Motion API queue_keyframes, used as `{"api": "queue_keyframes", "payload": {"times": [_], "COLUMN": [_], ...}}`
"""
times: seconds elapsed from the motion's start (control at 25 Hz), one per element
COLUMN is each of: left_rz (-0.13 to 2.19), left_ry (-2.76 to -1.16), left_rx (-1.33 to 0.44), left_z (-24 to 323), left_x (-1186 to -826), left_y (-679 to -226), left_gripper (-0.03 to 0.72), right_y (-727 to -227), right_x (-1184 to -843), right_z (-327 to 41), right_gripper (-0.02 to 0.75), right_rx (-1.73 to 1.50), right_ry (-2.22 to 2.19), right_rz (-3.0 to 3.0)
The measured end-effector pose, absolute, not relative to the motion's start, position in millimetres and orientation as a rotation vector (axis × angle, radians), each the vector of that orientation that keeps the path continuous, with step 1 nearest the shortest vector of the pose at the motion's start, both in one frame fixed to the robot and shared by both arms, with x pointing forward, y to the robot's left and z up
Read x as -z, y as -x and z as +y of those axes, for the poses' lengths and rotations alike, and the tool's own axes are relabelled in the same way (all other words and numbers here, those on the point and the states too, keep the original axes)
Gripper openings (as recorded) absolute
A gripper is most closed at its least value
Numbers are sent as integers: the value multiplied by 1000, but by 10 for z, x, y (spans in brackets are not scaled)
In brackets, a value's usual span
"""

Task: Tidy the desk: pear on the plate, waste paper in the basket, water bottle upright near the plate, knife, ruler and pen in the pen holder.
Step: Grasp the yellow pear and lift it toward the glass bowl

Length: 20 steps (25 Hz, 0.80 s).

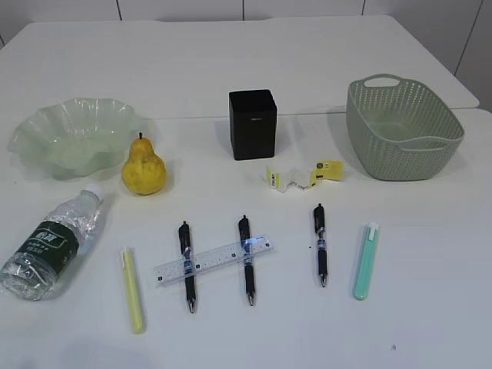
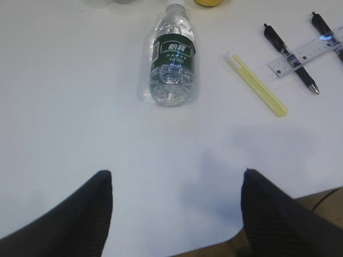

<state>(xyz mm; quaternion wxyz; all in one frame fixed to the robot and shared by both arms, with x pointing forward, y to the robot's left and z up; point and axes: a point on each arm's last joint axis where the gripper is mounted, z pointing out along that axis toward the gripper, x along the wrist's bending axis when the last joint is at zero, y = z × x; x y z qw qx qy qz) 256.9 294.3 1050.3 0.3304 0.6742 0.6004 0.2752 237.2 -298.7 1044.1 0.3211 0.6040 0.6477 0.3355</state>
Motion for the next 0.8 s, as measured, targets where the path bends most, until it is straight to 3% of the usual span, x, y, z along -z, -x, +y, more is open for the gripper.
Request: {"api": "queue_keyframes", "payload": {"times": [0.48, 0.8], "left_rz": [1572, 1649], "left_ry": [-1765, -1842], "left_rx": [-700, -596], "left_z": [2928, 2906], "left_x": [-10680, -10685], "left_y": [-2631, -2835], "left_gripper": [527, 527], "right_y": [-2521, -2691], "right_x": [-10435, -10535], "right_z": [-2978, -2969], "right_gripper": [532, 532], "right_rx": [-807, -761], "right_ry": [-1653, -1749], "right_rz": [1773, 1798]}}
